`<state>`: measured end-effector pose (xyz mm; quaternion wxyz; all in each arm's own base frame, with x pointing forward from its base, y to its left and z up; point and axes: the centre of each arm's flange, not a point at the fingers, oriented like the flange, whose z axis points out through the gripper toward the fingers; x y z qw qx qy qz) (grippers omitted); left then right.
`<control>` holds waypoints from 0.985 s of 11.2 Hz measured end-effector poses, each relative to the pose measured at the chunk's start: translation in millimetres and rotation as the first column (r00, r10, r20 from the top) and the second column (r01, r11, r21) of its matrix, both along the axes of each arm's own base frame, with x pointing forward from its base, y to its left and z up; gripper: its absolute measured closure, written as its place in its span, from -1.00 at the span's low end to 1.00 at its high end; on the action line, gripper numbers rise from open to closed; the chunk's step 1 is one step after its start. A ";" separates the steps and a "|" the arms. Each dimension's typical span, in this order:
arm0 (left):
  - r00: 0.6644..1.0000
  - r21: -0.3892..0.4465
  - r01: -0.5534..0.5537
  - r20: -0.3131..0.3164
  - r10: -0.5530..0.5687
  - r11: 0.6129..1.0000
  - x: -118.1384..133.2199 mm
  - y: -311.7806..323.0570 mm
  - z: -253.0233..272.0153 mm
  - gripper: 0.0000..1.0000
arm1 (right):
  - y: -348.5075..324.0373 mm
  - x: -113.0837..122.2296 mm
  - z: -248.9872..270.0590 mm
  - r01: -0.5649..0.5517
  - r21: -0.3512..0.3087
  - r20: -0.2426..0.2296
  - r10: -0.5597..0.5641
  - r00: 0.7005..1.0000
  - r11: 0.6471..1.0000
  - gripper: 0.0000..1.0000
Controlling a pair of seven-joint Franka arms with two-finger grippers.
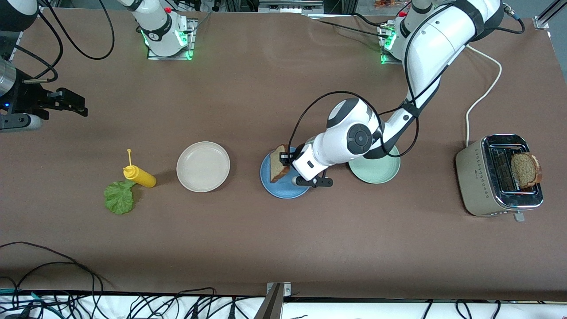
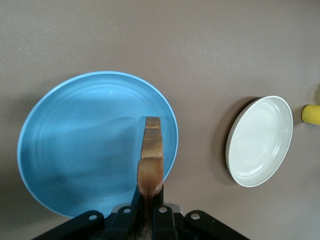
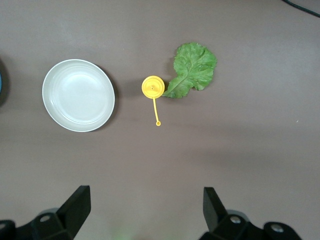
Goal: Make sandwich in blue plate with both arms
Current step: 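Lower the bread onto the blue plate and open the left gripper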
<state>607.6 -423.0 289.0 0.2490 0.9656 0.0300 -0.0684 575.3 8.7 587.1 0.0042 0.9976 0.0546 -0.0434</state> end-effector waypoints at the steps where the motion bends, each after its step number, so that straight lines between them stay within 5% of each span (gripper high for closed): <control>1: 1.000 0.002 -0.004 0.001 0.004 1.000 1.8 2.5 -0.7 0.82 | 0.0 0.0 -0.1 0.000 0.000 0.000 0.000 1.000 1.000 -1.00; 4: 1.000 0.005 -0.016 0.001 0.016 1.000 7.0 10.0 -1.7 0.59 | 0.0 0.0 -0.1 0.000 0.000 0.000 0.000 1.000 1.000 -1.00; 11: 0.998 -0.010 -0.054 0.032 0.054 0.999 26.0 26.8 16.0 -1.00 | 0.0 0.1 -0.2 0.000 0.000 0.000 0.000 1.000 1.000 -1.00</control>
